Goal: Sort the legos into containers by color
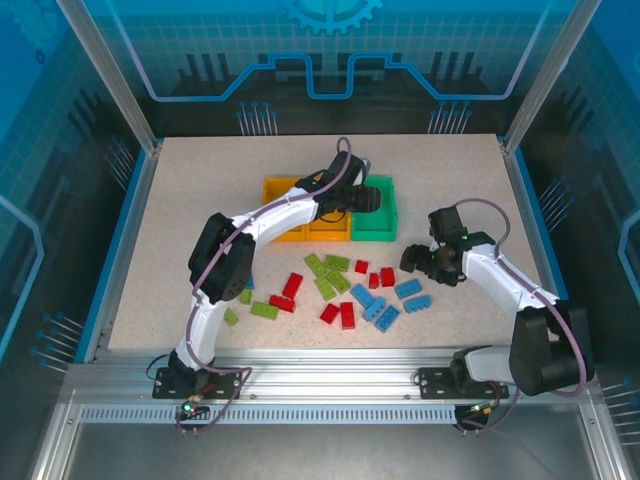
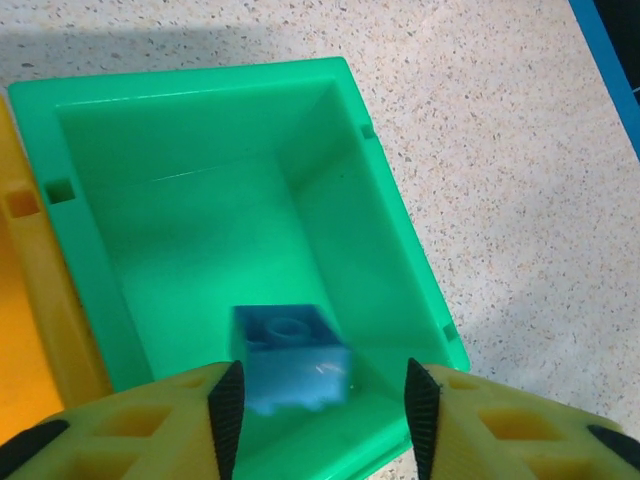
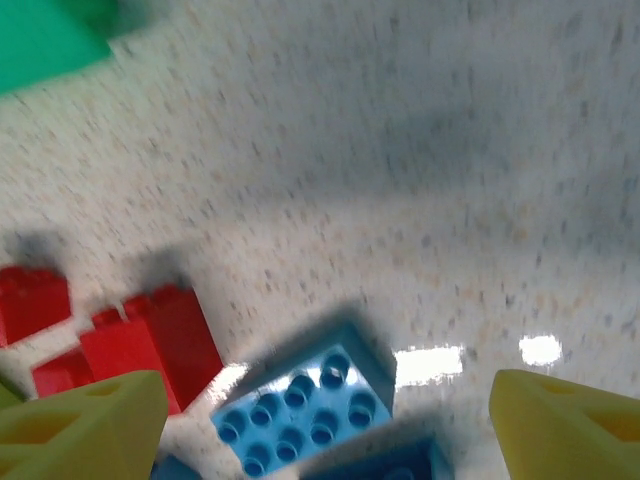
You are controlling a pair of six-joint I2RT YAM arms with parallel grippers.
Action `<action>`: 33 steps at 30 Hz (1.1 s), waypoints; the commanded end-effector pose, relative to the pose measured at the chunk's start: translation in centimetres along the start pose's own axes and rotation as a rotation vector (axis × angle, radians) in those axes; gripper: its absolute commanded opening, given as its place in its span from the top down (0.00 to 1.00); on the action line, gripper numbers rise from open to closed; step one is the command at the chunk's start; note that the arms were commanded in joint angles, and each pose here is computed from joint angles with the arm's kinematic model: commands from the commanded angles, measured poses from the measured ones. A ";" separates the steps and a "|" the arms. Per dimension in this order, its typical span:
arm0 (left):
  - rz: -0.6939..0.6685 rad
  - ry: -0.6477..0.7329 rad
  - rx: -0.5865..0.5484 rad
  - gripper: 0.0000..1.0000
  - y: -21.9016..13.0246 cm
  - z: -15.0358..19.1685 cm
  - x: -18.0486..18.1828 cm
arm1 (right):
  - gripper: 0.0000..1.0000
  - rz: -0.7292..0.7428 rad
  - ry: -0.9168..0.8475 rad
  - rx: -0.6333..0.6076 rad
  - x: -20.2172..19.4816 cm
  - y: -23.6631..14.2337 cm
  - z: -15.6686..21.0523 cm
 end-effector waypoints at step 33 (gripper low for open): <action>-0.690 -0.359 0.106 0.03 -19.2 15.1 19.5 | 0.16 0.028 -0.064 0.010 1.6 0.7 0.4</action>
Point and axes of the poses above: each hand's point on the last joint's axis, 136 mm out from that joint toward the fingers, its own y axis out along the fingers, its own x axis along the line the jaws close on, z = x × y, the point moved 8 cm from there along -y, back along the fingers, and after that the axes turned 6 degrees about -y, right-handed, at the moved point
